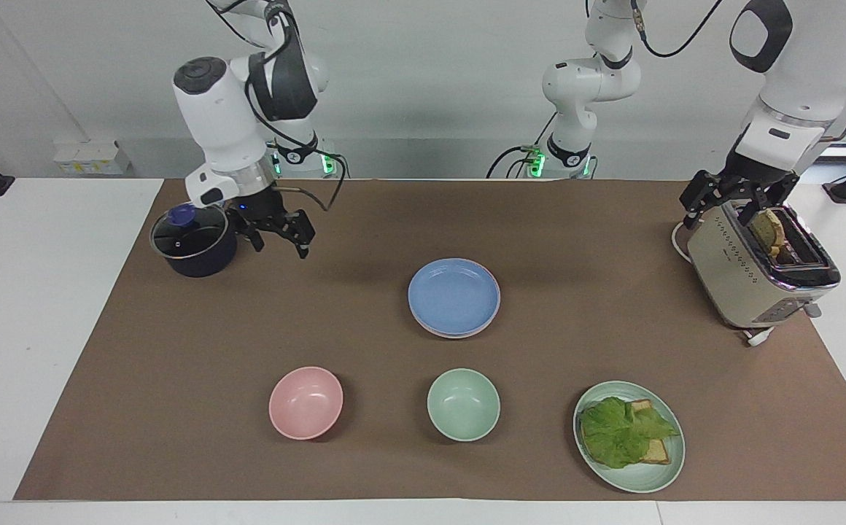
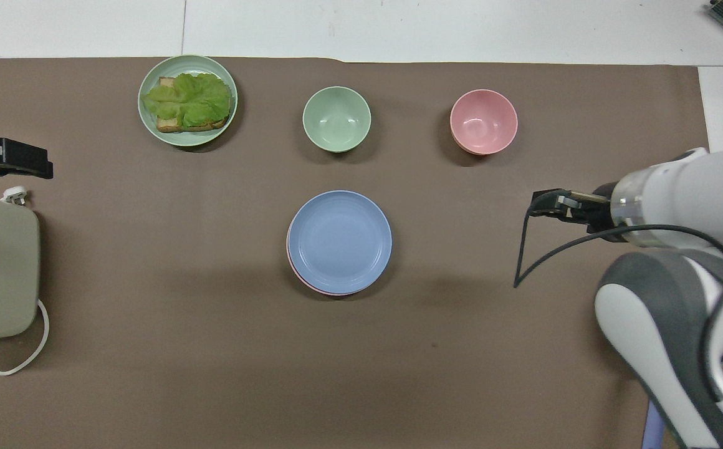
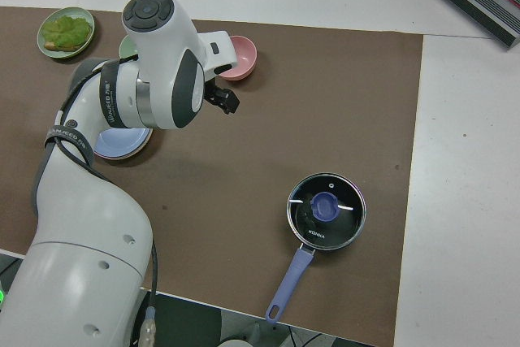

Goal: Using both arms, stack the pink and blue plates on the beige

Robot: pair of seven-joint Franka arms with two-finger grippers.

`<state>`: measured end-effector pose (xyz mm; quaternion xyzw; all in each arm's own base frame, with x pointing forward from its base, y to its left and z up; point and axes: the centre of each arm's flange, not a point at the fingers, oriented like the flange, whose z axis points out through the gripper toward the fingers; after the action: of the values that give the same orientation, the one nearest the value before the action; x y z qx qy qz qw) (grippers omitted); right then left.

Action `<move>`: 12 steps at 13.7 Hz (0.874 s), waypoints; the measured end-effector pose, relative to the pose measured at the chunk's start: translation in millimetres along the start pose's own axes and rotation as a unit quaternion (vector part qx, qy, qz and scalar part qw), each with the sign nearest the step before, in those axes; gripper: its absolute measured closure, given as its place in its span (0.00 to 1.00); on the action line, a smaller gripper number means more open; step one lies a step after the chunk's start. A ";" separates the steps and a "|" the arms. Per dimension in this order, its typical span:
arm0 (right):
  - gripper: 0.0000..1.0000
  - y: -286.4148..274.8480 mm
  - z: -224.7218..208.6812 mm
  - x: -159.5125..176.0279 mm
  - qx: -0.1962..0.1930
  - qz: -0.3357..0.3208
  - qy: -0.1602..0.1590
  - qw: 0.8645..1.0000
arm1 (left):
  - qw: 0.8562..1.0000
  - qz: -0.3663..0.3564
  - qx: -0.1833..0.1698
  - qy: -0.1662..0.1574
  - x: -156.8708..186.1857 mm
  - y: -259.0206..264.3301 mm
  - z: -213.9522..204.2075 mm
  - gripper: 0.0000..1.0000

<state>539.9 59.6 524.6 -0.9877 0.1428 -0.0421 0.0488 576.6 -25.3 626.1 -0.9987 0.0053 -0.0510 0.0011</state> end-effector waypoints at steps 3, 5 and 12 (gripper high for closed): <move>0.00 25.4 -75.5 7.8 -0.013 -0.007 -0.012 1.000 | 1.000 0.006 -0.001 0.000 -0.3 7.4 -0.1 0.00; 0.00 30.0 -108.2 10.0 -0.030 -0.010 -0.017 0.999 | 1.000 0.009 -0.001 0.000 -0.4 10.3 -0.1 0.00; 0.00 24.7 -129.0 28.7 -0.077 -0.052 -0.027 0.995 | 1.000 0.012 -0.001 0.000 -0.6 13.8 0.0 0.00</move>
<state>547.9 16.9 651.8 -0.9953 0.0932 -0.0067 -0.0262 575.9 -39.1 626.0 -0.9986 0.0172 -0.0509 0.0007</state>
